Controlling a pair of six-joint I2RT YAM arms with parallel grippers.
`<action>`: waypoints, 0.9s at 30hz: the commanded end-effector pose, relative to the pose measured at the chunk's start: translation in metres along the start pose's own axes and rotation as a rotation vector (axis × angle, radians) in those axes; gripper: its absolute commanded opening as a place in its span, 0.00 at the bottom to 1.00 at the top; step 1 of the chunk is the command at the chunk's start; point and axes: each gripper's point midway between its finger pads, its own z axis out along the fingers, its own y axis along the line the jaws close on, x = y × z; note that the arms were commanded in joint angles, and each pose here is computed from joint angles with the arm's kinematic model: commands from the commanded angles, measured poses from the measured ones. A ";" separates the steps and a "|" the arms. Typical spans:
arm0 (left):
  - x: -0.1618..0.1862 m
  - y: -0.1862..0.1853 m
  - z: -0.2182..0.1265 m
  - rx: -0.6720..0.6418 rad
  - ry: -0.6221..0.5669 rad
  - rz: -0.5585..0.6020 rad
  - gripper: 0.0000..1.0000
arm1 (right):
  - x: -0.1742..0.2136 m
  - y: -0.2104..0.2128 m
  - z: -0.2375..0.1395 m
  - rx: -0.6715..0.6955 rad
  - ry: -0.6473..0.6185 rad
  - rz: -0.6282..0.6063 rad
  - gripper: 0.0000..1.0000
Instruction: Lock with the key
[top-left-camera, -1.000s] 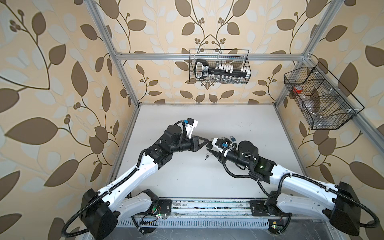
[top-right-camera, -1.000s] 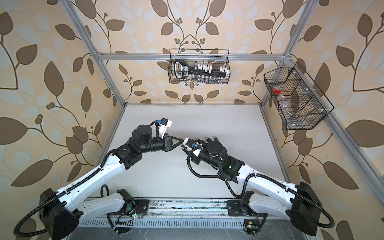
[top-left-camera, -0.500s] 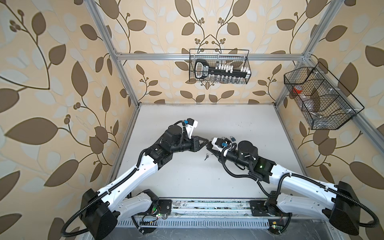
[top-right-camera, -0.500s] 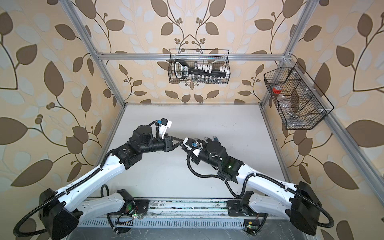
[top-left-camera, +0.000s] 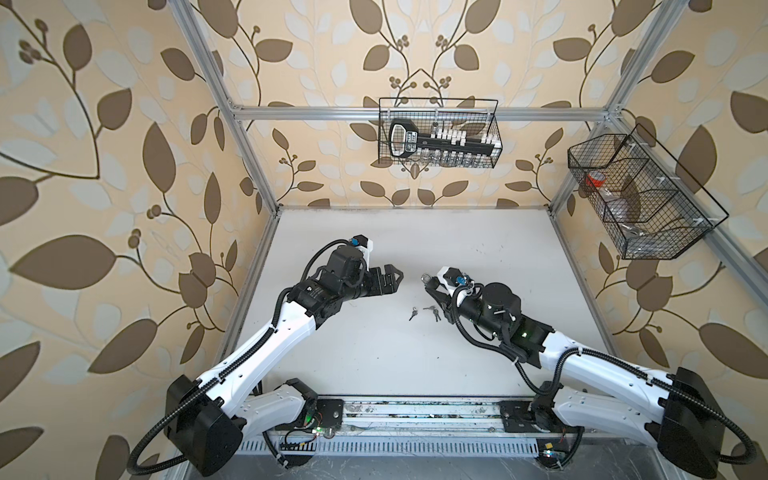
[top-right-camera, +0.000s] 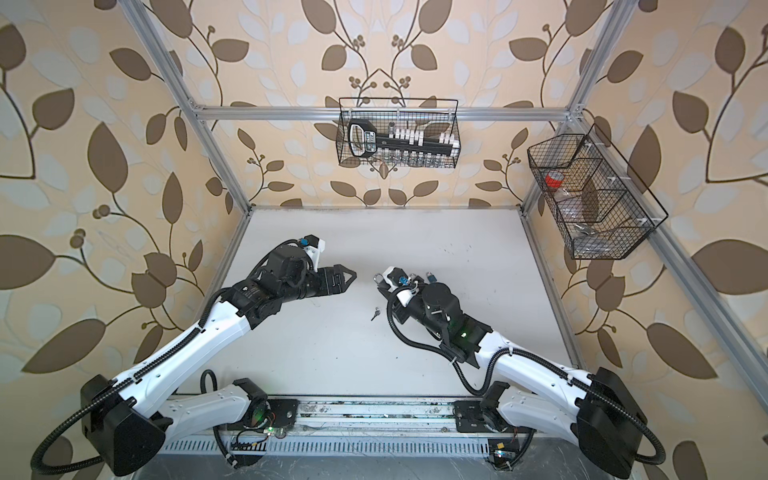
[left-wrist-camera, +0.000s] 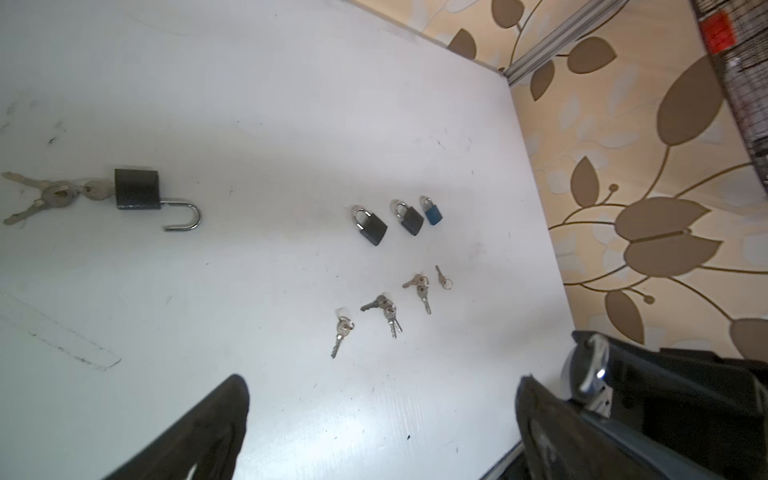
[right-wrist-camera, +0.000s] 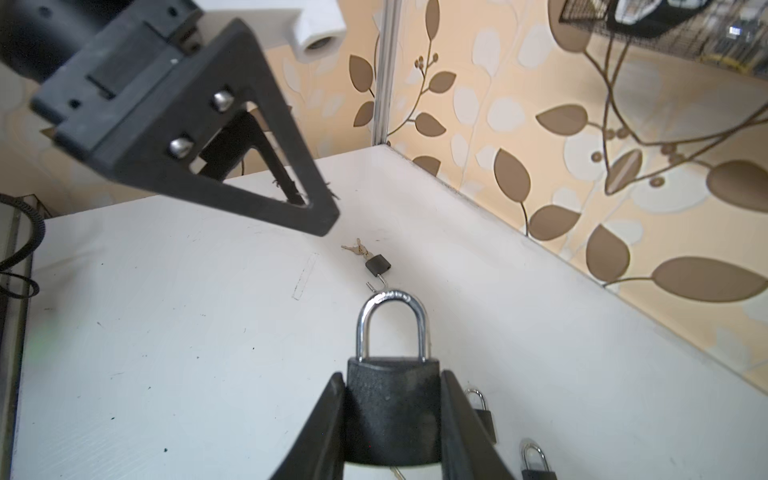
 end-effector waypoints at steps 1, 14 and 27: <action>0.002 0.014 0.008 -0.050 0.007 -0.030 0.99 | 0.014 -0.008 0.010 -0.054 0.028 0.103 0.00; 0.003 0.068 0.009 -0.121 -0.026 -0.173 0.99 | 0.078 -0.035 0.052 -0.002 0.239 0.168 0.00; -0.006 0.100 -0.020 -0.142 -0.095 -0.271 0.99 | 0.129 -0.016 0.113 -0.134 0.553 0.156 0.00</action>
